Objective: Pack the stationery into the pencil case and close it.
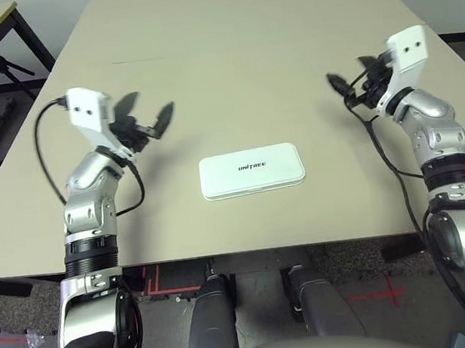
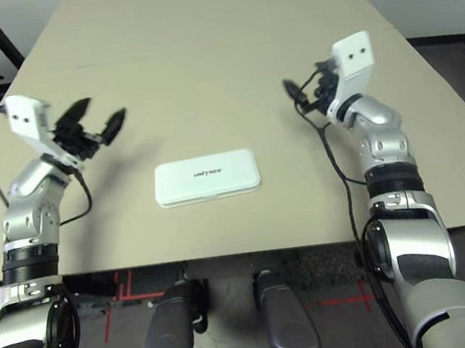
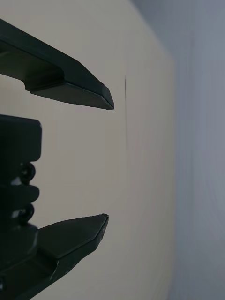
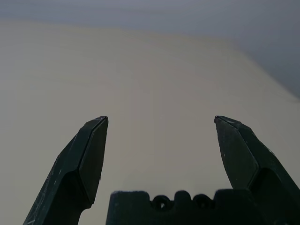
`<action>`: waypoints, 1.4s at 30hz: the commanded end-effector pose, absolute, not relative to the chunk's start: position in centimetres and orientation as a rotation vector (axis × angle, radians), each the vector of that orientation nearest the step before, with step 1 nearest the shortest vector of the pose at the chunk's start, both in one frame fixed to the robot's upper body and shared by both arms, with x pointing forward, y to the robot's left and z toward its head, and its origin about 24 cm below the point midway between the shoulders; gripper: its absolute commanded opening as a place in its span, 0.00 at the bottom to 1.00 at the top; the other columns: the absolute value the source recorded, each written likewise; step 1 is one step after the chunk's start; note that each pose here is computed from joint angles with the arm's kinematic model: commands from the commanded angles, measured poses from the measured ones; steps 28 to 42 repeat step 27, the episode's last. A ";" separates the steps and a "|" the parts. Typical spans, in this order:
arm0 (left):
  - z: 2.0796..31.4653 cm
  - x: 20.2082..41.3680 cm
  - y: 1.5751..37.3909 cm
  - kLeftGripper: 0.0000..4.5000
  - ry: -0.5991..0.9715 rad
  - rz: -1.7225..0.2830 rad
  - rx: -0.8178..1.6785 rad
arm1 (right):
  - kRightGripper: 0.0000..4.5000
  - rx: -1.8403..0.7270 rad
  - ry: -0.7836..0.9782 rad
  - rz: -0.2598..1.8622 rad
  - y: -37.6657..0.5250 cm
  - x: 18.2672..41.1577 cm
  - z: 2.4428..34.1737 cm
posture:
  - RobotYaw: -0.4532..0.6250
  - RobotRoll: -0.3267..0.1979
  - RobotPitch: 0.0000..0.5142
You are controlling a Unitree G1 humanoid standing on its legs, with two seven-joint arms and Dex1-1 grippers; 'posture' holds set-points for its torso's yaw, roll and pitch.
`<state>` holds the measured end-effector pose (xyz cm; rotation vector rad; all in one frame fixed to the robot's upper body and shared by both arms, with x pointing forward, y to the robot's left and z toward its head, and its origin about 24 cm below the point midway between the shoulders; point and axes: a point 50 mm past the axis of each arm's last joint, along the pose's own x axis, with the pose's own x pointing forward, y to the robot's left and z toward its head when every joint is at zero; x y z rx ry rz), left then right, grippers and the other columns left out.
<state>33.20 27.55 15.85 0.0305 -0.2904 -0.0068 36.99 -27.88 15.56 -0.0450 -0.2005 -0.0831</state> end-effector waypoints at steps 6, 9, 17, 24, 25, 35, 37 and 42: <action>14.8 33.0 29.5 1.00 -0.293 0.157 0.042 | 1.00 -0.006 -0.196 -0.253 -29.7 36.4 13.8 | 0.41 0.62 0.27; 14.8 33.0 29.7 1.00 -0.300 0.181 0.042 | 1.00 -0.010 -0.197 -0.250 -29.6 36.5 13.9 | 0.42 0.62 0.28; 14.4 32.8 28.6 1.00 -0.298 0.165 0.063 | 1.00 -0.008 -0.175 -0.208 -28.7 37.1 13.3 | 0.46 0.62 0.30; 14.3 32.4 28.5 1.00 -0.296 0.167 0.076 | 1.00 -0.008 -0.179 -0.169 -27.5 37.8 13.7 | 0.48 0.62 0.29; 14.3 32.3 28.5 1.00 -0.296 0.168 0.077 | 1.00 -0.010 -0.182 -0.166 -27.4 37.9 13.8 | 0.48 0.62 0.29; 14.3 32.4 28.6 1.00 -0.297 0.170 0.078 | 1.00 -0.011 -0.187 -0.164 -27.3 37.9 13.8 | 0.47 0.62 0.26; 14.3 32.4 28.6 1.00 -0.297 0.170 0.078 | 1.00 -0.011 -0.187 -0.164 -27.3 37.9 13.8 | 0.47 0.62 0.26; 14.3 32.4 28.6 1.00 -0.297 0.170 0.078 | 1.00 -0.011 -0.187 -0.164 -27.3 37.9 13.8 | 0.47 0.62 0.26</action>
